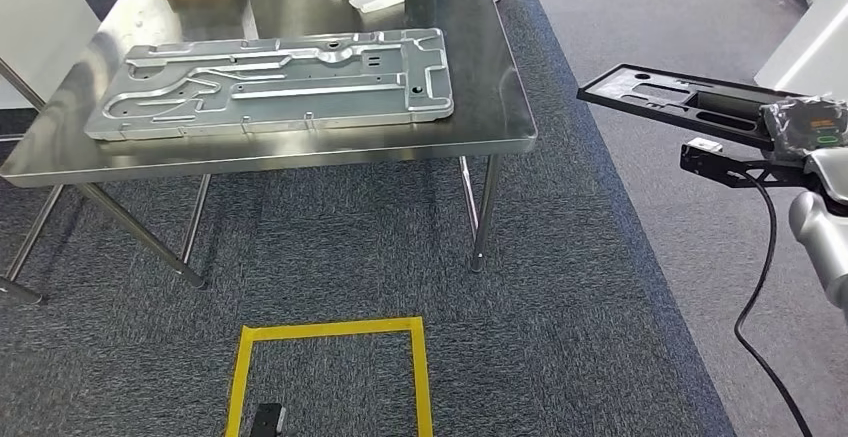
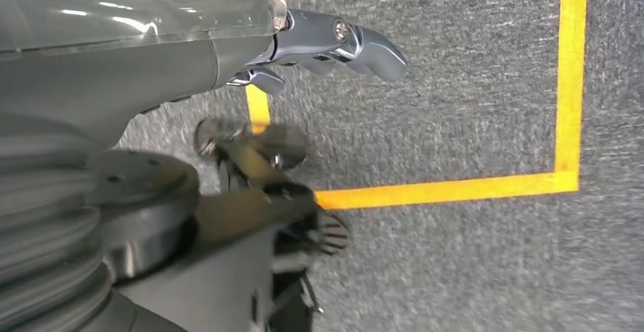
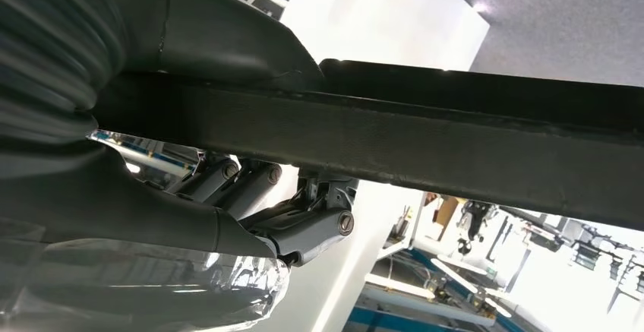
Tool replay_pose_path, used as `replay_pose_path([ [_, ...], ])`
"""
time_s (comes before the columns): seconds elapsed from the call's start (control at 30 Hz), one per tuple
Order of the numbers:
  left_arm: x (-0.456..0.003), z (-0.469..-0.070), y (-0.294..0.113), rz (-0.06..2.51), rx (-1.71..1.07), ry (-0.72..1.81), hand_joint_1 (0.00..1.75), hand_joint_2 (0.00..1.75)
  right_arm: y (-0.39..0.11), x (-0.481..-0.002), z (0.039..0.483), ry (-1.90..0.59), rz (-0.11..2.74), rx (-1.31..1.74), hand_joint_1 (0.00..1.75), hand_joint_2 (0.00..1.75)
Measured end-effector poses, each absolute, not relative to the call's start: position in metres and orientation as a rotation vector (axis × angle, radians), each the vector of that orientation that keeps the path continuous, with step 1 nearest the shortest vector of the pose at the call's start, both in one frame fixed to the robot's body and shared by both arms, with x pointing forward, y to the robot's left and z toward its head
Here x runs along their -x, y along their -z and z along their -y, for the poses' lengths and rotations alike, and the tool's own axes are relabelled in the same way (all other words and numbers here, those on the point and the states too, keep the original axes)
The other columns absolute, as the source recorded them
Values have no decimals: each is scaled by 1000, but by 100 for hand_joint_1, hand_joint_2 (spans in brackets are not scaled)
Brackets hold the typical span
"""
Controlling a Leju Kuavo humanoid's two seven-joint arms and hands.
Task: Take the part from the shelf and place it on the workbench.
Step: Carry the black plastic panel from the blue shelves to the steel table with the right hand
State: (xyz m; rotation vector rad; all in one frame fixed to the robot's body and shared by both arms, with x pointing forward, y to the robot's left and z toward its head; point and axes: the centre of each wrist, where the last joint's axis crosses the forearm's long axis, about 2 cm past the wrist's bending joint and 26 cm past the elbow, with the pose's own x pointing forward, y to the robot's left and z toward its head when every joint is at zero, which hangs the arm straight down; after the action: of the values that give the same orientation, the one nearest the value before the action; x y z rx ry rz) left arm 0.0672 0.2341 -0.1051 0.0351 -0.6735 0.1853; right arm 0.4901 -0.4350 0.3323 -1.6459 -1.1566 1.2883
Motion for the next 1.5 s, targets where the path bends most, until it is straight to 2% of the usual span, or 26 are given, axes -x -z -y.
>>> replay_pose_path([
  [0.33, -64, -236, 106, 809, -46, -285, 0, 175, -329, -480, 462, -1265, 1169, 1656, 175, 175],
  [0.73, -57, -235, 107, 796, -45, -321, 0, 175, -312, -468, 483, -1306, 1177, 1597, 175, 175],
  [1.5, -63, -235, 106, 802, -39, -335, 0, 175, -298, -470, 467, -1335, 1197, 1600, 175, 175],
])
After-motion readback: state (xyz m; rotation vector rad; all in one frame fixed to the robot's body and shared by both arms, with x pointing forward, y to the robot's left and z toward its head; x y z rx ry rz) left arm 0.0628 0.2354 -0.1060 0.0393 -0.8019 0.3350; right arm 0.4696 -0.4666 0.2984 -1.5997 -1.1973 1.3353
